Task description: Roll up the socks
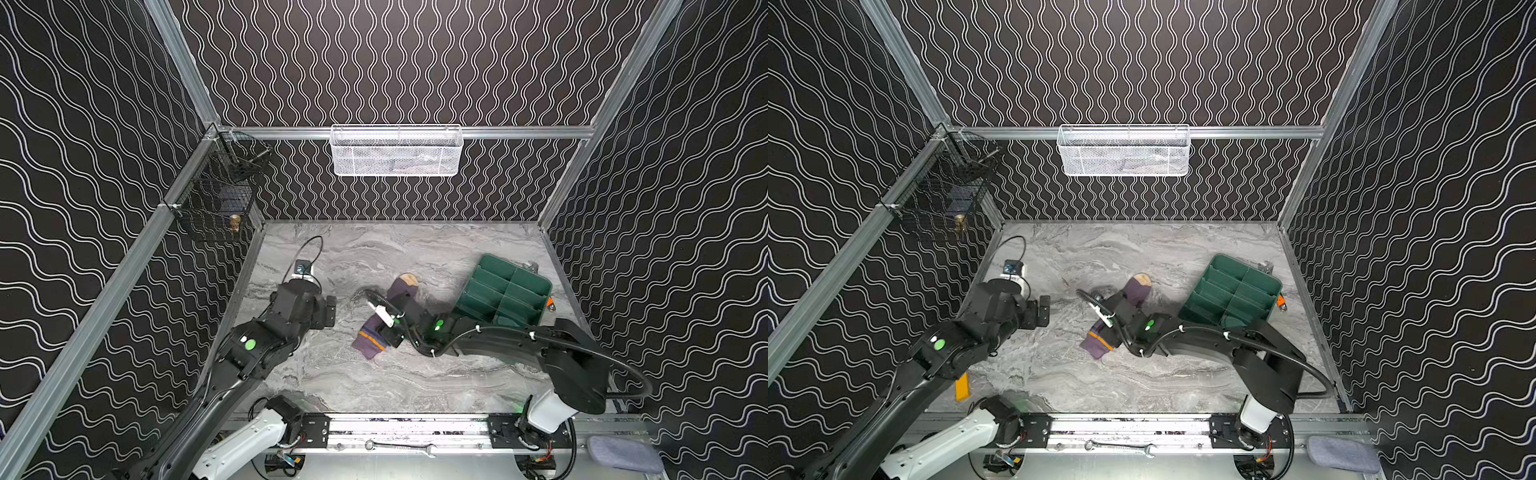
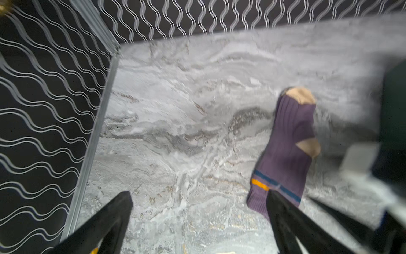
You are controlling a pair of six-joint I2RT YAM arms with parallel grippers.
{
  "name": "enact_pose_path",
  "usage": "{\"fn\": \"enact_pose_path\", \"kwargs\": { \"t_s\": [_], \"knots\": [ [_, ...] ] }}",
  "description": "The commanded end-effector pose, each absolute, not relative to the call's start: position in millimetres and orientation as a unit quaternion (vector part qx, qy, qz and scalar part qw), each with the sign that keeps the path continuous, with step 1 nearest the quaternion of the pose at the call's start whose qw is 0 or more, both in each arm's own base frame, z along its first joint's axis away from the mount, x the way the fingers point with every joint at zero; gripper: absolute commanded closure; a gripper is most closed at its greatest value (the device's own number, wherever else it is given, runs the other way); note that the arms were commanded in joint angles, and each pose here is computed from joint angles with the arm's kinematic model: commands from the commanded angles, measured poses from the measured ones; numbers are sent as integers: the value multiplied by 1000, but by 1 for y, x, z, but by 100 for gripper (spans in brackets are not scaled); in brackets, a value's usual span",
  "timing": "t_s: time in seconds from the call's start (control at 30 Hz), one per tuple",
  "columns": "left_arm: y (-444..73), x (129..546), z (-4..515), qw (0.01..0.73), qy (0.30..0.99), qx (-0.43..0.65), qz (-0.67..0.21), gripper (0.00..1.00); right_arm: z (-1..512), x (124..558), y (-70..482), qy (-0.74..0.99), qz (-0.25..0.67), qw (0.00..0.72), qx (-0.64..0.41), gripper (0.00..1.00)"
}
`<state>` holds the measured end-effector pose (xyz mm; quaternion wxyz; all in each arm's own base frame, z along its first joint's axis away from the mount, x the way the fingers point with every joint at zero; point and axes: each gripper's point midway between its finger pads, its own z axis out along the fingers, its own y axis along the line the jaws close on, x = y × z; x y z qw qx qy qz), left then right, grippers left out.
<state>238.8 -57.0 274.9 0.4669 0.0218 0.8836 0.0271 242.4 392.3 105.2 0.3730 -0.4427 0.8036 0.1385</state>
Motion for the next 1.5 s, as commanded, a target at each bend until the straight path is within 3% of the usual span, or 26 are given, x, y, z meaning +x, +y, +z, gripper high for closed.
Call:
{"fn": "enact_pose_path", "kwargs": {
  "t_s": [0.0,0.17,0.27,0.47,0.8,0.93,1.1,1.2,1.47],
  "knots": [
    [-44,233,292,497,867,-16,26,1,101,218,433,774,219,364,-469,36],
    [-30,217,289,493,869,-34,28,1,74,189,473,766,303,308,-476,38],
    [-28,211,283,486,873,-40,24,1,45,183,475,782,290,287,-472,38],
    [-30,211,277,480,876,-29,24,1,9,175,431,813,242,263,-459,39],
    [-48,223,280,476,878,38,27,1,11,121,342,820,225,194,-488,44],
    [-90,223,284,476,862,175,-28,1,46,116,323,793,231,245,-508,45],
    [-158,205,275,429,809,378,-133,1,128,123,306,682,234,416,-554,44],
    [-182,191,258,384,781,464,-165,1,145,117,288,588,190,487,-618,43],
    [-194,187,240,422,742,497,-159,4,105,125,263,513,47,454,-727,44]
  ]
}}
